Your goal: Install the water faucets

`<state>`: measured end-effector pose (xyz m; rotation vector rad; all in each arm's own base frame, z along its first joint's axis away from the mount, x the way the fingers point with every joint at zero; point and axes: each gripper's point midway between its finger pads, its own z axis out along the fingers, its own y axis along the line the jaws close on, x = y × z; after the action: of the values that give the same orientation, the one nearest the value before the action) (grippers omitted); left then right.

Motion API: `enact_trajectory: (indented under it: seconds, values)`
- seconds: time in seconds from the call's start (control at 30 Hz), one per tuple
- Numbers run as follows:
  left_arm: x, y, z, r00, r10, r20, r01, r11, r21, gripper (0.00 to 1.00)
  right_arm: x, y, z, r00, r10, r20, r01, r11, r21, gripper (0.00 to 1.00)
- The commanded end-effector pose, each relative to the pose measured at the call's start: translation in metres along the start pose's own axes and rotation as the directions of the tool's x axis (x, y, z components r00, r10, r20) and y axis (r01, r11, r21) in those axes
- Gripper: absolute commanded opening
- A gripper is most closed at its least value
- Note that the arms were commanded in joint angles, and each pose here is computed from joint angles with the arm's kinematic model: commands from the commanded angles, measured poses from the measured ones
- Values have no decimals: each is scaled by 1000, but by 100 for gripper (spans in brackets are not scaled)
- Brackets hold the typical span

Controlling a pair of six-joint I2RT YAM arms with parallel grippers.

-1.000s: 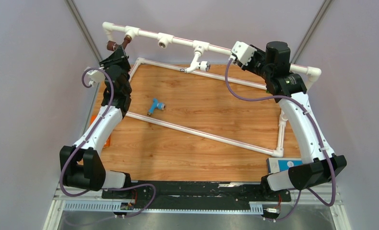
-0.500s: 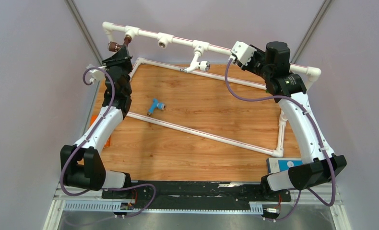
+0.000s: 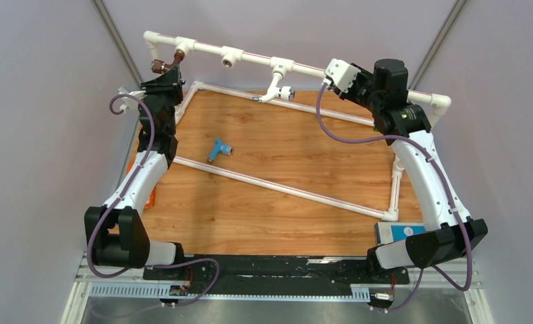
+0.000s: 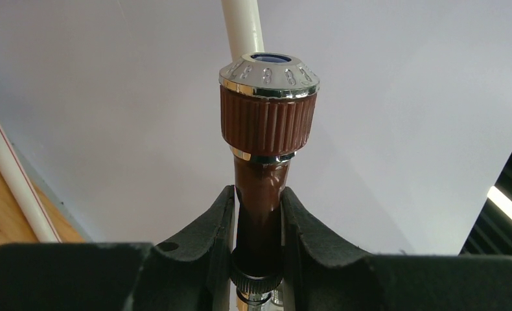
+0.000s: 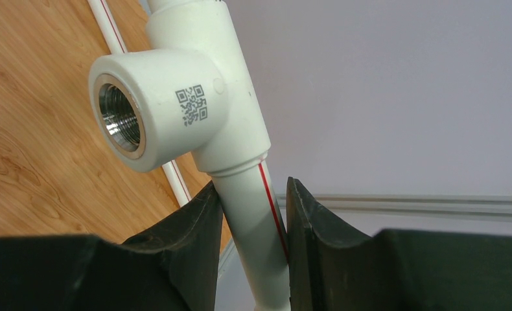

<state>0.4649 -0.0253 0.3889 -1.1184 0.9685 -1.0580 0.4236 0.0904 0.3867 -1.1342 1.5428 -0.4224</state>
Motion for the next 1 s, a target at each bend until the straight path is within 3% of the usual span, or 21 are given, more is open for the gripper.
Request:
enact_trajectory:
  seconds: [0.0, 0.43, 0.73, 0.97]
  values:
    - [1, 20, 5, 992, 89, -92, -96, 993, -70, 0, -6, 45, 6, 984, 175, 19, -171, 975, -144, 0]
    - [-13, 4, 10, 988, 74, -139, -84, 994, -68, 0, -8, 43, 3, 984, 175, 27, -170, 975, -141, 0]
    - [4, -8, 11, 974, -39, -223, 30, 999, -45, 0, -9, 44, 2, 984, 176, 31, -170, 975, -145, 0]
    - [8, 14, 2, 963, -144, -228, 121, 987, -110, 0, -9, 47, 4, 983, 179, 32, -172, 973, -155, 0]
